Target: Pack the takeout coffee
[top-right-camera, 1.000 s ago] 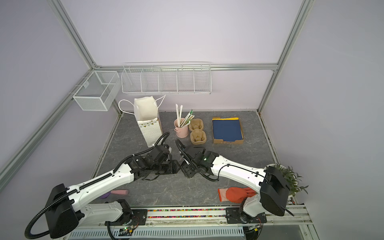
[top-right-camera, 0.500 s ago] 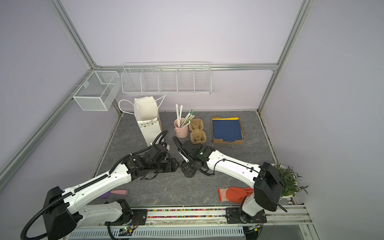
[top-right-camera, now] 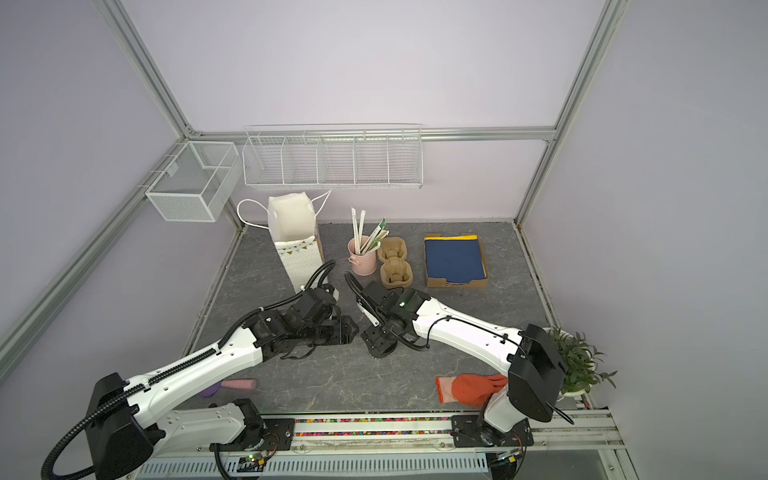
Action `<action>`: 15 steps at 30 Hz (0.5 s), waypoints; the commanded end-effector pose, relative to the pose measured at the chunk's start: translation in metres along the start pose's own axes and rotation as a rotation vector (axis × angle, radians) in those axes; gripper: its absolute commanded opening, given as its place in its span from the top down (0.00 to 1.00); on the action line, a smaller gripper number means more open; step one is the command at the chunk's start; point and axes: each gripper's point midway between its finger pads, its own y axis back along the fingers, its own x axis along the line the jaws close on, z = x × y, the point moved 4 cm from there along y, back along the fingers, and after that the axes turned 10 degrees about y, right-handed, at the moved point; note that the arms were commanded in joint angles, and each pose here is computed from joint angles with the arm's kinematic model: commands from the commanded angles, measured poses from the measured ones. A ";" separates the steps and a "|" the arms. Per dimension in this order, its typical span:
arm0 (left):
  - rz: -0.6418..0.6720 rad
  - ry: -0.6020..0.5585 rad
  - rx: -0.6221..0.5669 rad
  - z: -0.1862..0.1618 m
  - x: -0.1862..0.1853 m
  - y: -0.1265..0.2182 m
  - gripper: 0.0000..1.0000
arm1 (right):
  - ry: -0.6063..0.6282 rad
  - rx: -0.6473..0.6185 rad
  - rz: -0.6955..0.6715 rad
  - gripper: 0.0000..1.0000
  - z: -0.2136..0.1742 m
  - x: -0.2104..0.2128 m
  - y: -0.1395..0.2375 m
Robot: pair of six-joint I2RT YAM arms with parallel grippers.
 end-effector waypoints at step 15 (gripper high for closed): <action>-0.033 0.016 -0.007 0.003 -0.009 0.006 0.27 | 0.012 -0.069 -0.012 0.19 0.020 -0.007 0.035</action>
